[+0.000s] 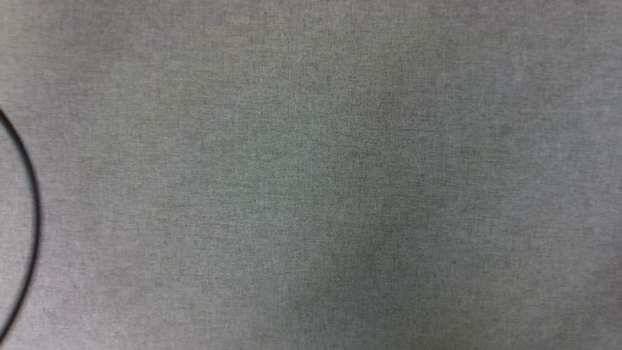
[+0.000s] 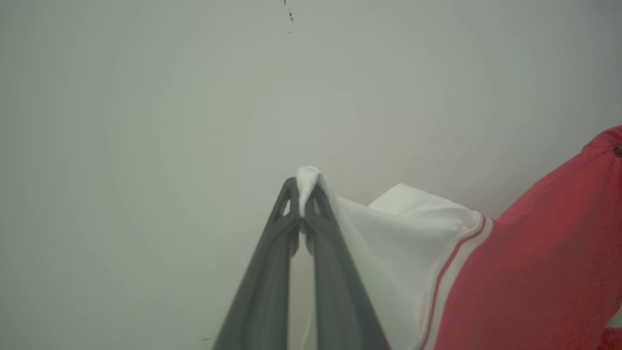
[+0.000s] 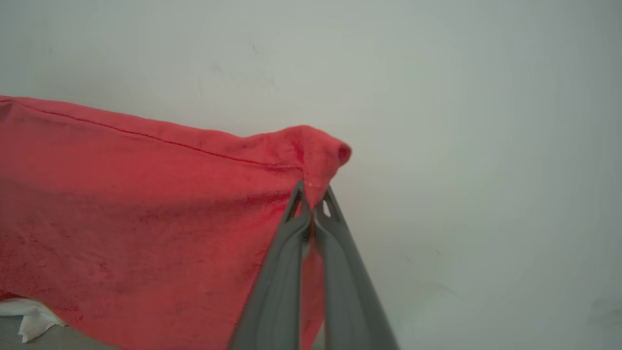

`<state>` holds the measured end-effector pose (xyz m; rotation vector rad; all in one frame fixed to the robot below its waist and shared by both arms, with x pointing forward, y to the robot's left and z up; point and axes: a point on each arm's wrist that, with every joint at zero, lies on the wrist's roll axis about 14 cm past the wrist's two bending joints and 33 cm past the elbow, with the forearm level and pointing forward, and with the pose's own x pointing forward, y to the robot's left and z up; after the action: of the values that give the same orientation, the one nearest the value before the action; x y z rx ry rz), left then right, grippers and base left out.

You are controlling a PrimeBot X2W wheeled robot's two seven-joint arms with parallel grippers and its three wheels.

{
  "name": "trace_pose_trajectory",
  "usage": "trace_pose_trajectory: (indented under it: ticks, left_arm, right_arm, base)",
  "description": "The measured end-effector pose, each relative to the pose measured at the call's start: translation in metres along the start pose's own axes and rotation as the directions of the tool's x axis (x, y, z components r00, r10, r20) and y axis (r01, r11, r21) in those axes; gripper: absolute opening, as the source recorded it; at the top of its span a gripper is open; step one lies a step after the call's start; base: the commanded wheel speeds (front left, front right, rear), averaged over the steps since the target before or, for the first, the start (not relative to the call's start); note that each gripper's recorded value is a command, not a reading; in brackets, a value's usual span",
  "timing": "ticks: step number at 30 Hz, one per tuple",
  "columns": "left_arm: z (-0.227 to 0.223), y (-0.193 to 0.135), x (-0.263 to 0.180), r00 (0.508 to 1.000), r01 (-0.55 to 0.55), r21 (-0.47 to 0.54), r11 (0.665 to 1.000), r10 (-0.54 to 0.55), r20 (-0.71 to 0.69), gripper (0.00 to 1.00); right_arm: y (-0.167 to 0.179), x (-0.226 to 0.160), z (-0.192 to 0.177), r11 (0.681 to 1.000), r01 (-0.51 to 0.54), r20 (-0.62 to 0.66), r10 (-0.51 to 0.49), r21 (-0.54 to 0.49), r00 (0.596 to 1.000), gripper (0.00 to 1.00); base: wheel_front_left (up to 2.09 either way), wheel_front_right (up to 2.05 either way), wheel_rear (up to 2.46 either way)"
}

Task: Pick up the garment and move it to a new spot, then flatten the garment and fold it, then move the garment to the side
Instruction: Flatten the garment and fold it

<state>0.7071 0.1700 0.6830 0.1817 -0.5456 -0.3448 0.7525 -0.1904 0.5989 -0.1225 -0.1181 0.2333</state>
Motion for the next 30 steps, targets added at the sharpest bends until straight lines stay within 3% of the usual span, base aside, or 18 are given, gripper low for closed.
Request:
trace_pose_trajectory:
  ticks: [4,8,12,24,30]
  left_arm:
    - [-0.031,-0.016,-0.044,0.995,0.002,-0.027,1.000,-0.004,-0.097,0.00]
    - [-0.043,-0.029,-0.080,0.986,0.013,-0.006,1.000,-0.014,-0.168,0.00]
    - [-0.045,-0.038,-0.118,0.975,-0.027,-0.057,0.998,0.014,-0.222,0.00]
    - [-0.031,-0.064,-0.251,0.896,-0.170,-0.129,0.977,0.099,-0.433,0.00]
    - [-0.017,-0.087,-0.311,0.843,-0.263,-0.193,0.945,0.128,-0.523,0.00]
  right_arm:
    - [0.023,-0.030,-0.033,0.996,-0.070,-0.055,0.073,0.049,0.996,0.00]
    - [0.042,-0.061,-0.058,0.989,-0.122,-0.120,0.131,0.078,0.984,0.00]
    - [0.058,-0.096,-0.069,0.980,-0.158,-0.156,0.176,0.119,0.972,0.00]
    - [0.084,-0.209,-0.105,0.968,-0.167,-0.341,0.223,0.188,0.913,0.00]
    - [0.097,-0.259,-0.110,0.963,-0.156,-0.392,0.233,0.218,0.890,0.00]
  base:
    - [0.00,0.00,0.00]
    - [0.00,0.00,0.00]
    - [0.00,0.00,0.00]
    - [0.00,0.00,0.00]
    - [0.00,0.00,0.00]
